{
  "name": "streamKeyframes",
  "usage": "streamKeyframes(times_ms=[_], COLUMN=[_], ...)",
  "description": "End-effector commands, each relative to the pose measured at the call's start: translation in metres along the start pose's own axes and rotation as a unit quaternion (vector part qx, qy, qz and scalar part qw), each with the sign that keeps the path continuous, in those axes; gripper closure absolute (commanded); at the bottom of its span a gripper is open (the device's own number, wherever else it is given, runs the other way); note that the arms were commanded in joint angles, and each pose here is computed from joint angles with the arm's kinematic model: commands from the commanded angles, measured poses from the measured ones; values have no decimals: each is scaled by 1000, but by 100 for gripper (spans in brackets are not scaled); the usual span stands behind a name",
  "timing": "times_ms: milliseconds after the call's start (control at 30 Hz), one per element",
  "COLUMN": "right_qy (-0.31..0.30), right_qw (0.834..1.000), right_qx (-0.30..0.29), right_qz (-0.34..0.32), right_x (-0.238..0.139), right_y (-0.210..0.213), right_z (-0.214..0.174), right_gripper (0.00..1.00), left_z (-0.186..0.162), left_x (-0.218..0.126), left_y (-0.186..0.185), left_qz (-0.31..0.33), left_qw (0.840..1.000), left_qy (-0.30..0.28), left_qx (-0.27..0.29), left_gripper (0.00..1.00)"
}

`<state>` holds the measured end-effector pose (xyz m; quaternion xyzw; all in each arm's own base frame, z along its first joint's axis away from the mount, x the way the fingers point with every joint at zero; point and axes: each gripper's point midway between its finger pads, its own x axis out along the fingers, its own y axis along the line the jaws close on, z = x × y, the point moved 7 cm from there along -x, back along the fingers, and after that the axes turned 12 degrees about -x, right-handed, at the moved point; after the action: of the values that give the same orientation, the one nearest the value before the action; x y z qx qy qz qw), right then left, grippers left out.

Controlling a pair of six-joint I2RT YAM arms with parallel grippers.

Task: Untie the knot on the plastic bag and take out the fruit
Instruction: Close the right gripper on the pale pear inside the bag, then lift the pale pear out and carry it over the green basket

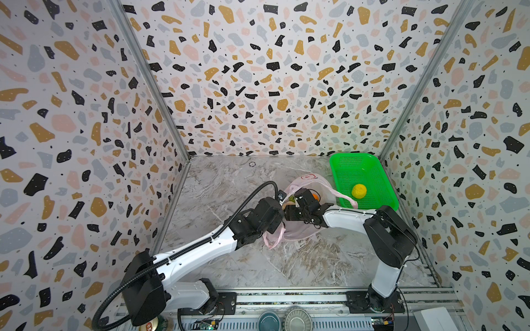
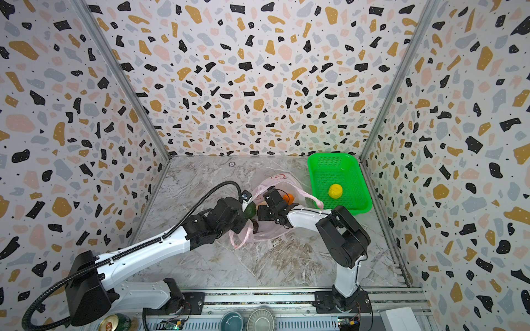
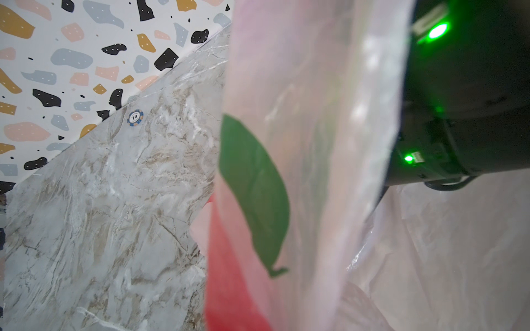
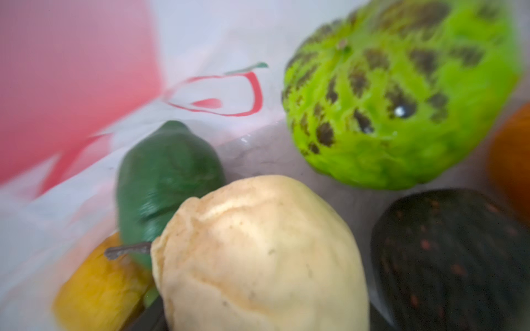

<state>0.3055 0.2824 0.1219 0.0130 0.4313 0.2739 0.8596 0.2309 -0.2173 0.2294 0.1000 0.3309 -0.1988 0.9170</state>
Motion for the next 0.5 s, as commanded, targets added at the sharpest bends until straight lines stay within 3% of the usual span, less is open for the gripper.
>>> streamKeyframes(times_ms=[0,467], right_qy=[-13,-5], right_qw=[999,996], right_qx=[-26,-74], right_qz=[17,45], right_x=[-34,-120], right_y=[15,49], right_z=[4,-13], right_gripper=[44,45], left_z=[7,11], left_x=[-1,0], left_y=[3,4], left_qz=[8,24], left_qw=[1000,999], left_qy=[-21,-22], left_qx=[-7,-1], left_gripper=[100,100])
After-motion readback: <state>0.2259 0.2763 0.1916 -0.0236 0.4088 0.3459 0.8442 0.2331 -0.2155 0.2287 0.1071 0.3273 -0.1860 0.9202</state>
